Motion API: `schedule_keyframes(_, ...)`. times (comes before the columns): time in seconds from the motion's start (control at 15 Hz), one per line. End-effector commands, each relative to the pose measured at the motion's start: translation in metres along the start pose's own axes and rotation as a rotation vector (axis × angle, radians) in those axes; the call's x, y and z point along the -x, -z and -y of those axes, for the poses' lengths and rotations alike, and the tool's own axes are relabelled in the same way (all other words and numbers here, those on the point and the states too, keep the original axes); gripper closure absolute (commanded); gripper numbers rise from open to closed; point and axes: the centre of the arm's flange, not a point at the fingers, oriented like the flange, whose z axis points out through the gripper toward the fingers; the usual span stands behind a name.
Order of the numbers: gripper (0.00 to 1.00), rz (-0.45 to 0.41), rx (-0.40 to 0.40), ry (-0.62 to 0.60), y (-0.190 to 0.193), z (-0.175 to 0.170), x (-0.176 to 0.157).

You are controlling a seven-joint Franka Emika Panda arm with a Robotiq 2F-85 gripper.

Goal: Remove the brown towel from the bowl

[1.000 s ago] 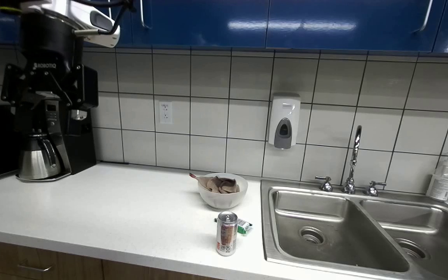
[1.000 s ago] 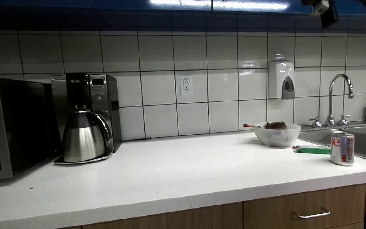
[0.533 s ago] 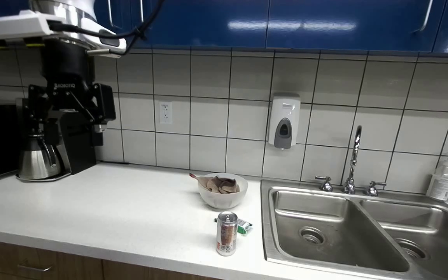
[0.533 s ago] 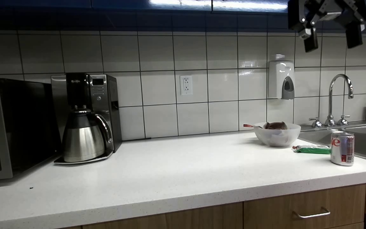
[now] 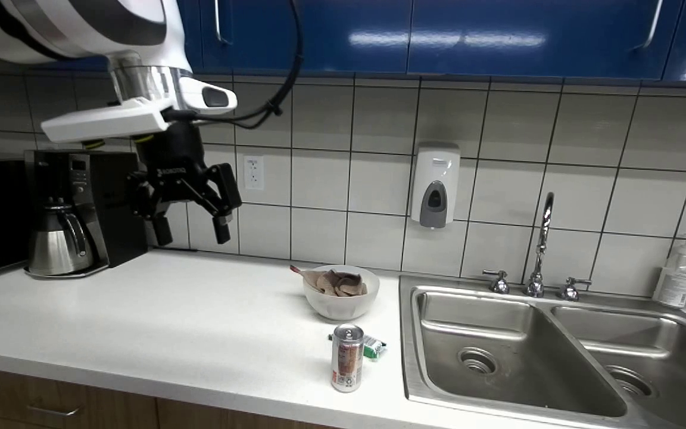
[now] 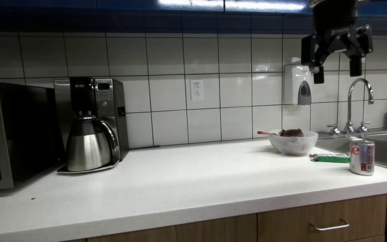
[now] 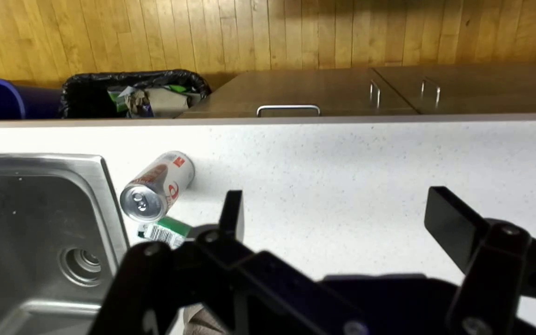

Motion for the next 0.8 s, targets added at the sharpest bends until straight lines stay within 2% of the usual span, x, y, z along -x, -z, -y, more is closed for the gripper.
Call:
schedule_keyframes(0.0,0.0,-0.077,0.016,-0.021,-0.027,-0.029,-0.023)
schedule_keyframes(0.4,0.0,-0.192,0.009,-0.088,-0.055,-0.058,-0.054)
schedule_keyframes(0.73,0.0,-0.244,0.001,-0.117,-0.081,-0.074,-0.081)
